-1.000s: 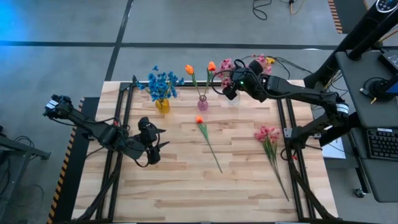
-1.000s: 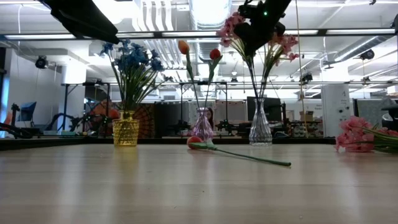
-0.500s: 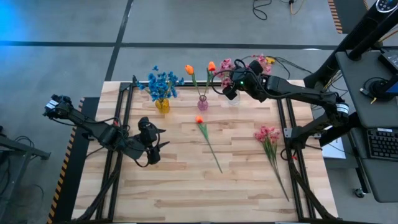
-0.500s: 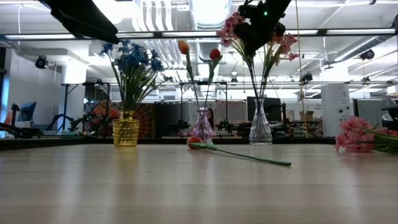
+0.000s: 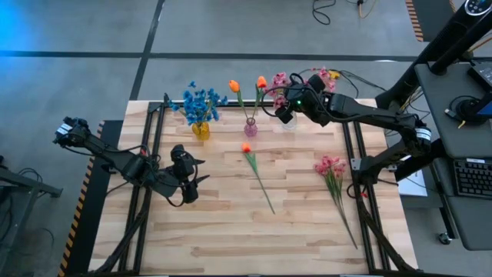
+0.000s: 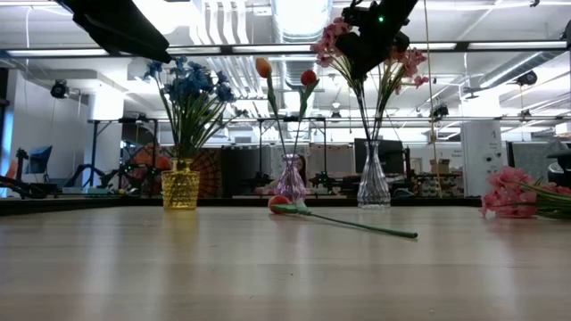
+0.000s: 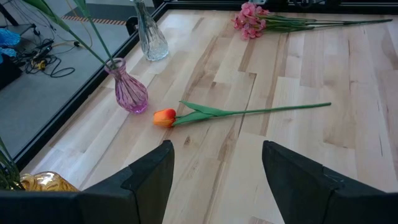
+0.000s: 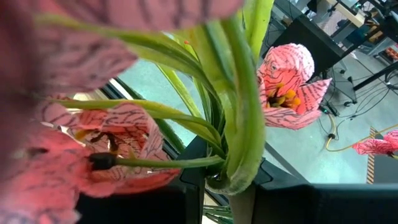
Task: Sort flowers into vase by color
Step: Put the left pink flowers into the transparent vase
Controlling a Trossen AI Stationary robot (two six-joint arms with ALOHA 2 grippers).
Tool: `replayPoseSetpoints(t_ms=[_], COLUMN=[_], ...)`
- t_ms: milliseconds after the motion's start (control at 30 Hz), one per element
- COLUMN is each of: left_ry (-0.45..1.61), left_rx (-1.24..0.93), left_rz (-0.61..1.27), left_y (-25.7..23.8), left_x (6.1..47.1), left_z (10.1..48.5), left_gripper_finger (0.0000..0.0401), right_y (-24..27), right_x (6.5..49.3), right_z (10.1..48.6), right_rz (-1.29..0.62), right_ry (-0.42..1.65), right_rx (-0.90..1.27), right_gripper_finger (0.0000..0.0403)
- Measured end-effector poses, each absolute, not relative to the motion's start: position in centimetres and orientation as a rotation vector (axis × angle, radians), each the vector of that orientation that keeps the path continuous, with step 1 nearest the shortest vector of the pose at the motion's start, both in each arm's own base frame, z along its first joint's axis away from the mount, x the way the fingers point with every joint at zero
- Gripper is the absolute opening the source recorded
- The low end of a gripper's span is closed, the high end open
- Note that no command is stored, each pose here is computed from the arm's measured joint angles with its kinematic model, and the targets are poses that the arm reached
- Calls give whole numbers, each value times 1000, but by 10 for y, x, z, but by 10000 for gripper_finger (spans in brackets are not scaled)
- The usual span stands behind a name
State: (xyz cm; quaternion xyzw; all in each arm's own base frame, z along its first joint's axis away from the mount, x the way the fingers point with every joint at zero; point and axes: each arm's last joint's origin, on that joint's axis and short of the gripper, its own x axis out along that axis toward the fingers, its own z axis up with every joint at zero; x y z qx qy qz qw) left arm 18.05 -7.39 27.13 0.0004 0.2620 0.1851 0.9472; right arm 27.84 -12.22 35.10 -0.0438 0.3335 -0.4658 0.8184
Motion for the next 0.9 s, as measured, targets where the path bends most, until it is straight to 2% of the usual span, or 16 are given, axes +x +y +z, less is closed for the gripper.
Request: replayPoseSetpoints(t_ms=[900], left_ry=[533], left_rx=[-2], left_rz=[377], left_y=[-74], left_x=[181], left_z=[271], left_gripper_finger=[225], right_y=[-122], right_x=[278], right_z=[350], right_rz=[-992], right_ry=[717], right_rx=[-92], right_gripper_finger=[38])
